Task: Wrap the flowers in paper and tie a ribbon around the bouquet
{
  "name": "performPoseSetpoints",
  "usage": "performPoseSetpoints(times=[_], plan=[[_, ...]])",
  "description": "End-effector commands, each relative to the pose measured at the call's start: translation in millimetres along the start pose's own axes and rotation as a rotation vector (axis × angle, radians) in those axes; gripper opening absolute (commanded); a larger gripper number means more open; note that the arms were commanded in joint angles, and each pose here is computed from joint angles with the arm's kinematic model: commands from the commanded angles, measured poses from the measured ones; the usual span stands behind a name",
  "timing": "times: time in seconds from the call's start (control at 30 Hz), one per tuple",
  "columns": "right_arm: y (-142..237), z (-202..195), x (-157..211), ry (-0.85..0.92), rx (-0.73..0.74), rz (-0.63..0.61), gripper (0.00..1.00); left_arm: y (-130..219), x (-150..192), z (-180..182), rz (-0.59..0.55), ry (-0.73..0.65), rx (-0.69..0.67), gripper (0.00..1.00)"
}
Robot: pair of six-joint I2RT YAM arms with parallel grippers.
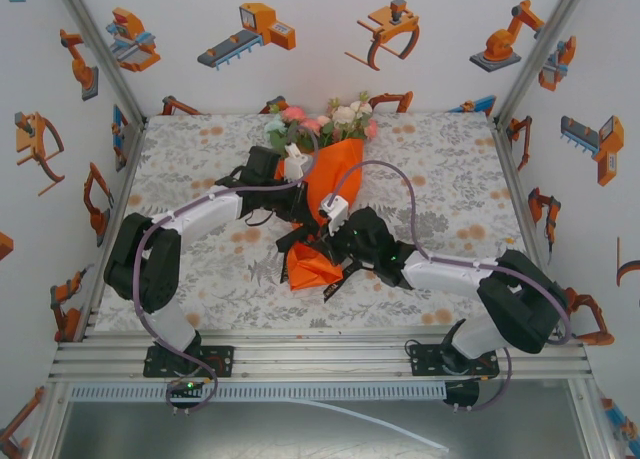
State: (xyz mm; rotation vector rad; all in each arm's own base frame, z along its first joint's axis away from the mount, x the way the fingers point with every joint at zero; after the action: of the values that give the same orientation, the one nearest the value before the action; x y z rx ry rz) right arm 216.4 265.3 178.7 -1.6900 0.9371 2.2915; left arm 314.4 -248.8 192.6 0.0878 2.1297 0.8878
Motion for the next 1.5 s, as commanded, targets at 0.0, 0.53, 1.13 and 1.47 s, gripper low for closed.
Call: performPoseSetpoints(times=[0.0, 0.53, 1.13, 1.47], plan=[[5, -8, -21, -0.019, 0.062, -0.068, 0.00, 9, -6, -10, -0.046, -0.012, 0.024, 0.11], [-28, -36, -35, -0.075, 0.237, -0.034, 0.45, 14, -7, -12, -0.081, 0.037, 0.023, 0.06], [-40, -52, -41, -0.084, 0.240, -0.110, 0.36, 21, 10, -22, -0.126, 0.212, 0.137, 0.03], [-39, -49, -54, -0.149, 0.157, -0.237, 0.14, 14, 18, -17, -0.180, 0.438, 0.189, 0.04]])
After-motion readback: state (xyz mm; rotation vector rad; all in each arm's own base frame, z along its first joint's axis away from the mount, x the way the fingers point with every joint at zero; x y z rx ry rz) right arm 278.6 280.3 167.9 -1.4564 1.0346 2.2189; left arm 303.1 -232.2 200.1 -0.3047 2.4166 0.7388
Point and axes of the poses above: each hand's point on the last joint's axis, 136 mm out from that joint toward the fingers, its own y axis back along the fingers, its own z axis along the line the jaws close on, x = y × z, the point moved 9 cm from there along y, back along the fingers
